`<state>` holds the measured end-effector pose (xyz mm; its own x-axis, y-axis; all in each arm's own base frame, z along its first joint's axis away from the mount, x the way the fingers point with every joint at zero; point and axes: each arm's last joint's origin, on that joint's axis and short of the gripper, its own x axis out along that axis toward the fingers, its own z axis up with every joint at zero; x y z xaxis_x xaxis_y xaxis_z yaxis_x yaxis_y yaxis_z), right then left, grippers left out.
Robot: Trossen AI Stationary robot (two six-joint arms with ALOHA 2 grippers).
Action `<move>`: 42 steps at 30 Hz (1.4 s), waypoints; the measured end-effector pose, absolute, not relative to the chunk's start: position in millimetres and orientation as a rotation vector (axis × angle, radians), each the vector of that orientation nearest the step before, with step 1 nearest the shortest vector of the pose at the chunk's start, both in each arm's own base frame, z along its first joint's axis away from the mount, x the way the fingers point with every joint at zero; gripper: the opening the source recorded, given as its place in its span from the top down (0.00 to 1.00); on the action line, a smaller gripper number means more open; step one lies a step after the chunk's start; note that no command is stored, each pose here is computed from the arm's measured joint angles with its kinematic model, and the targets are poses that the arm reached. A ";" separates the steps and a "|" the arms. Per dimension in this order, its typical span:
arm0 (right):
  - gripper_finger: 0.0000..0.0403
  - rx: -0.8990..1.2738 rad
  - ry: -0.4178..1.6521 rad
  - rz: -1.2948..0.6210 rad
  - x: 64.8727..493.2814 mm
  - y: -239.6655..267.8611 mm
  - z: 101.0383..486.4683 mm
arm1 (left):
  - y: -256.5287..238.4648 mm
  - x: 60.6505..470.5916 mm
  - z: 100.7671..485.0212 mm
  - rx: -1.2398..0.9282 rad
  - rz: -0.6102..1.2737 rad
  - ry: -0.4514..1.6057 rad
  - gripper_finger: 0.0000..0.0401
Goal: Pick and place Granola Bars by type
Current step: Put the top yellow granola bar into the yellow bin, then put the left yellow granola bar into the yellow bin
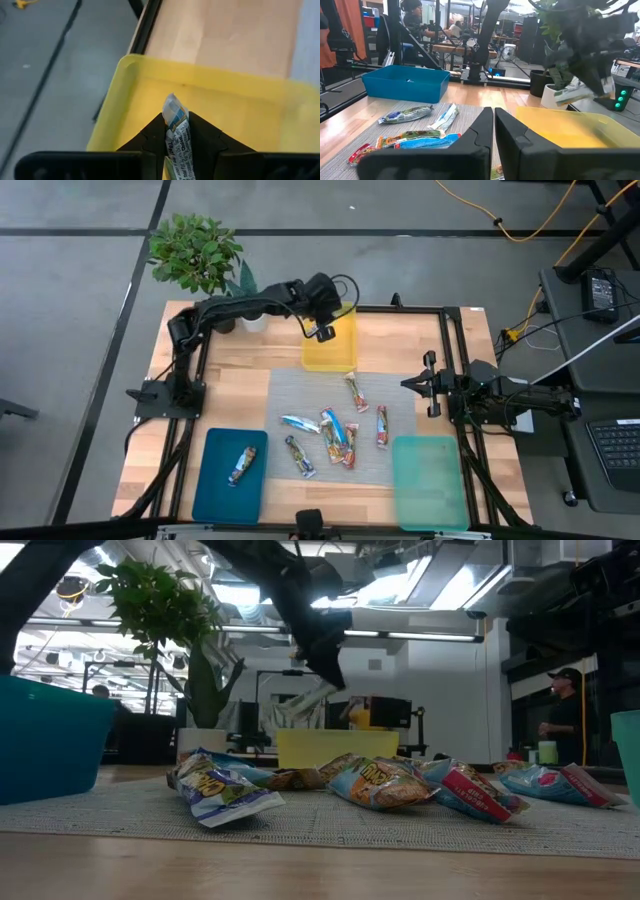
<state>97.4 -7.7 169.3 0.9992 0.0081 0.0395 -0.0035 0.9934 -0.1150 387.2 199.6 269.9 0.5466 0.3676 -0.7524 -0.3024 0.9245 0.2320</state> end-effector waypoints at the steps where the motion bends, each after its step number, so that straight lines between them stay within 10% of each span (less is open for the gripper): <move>1: 0.95 -0.115 -0.040 0.006 97.4 -7.7 169.3 | 199.1 388.2 267.4 0.100 0.402 0.926 0.85; 20: 0.95 -0.115 -0.040 0.006 97.4 -7.7 169.3 | 145.7 433.2 196.5 0.622 0.044 1.164 0.84; 42: 0.95 -0.115 -0.040 0.005 97.4 -7.7 169.2 | 120.2 453.6 227.1 0.689 0.292 1.120 0.51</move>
<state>97.4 -7.7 169.2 0.9992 0.0077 0.0392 -0.0032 0.9934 -0.1146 453.6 120.2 227.1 0.4252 0.5424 -0.7245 0.1197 0.7598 0.6390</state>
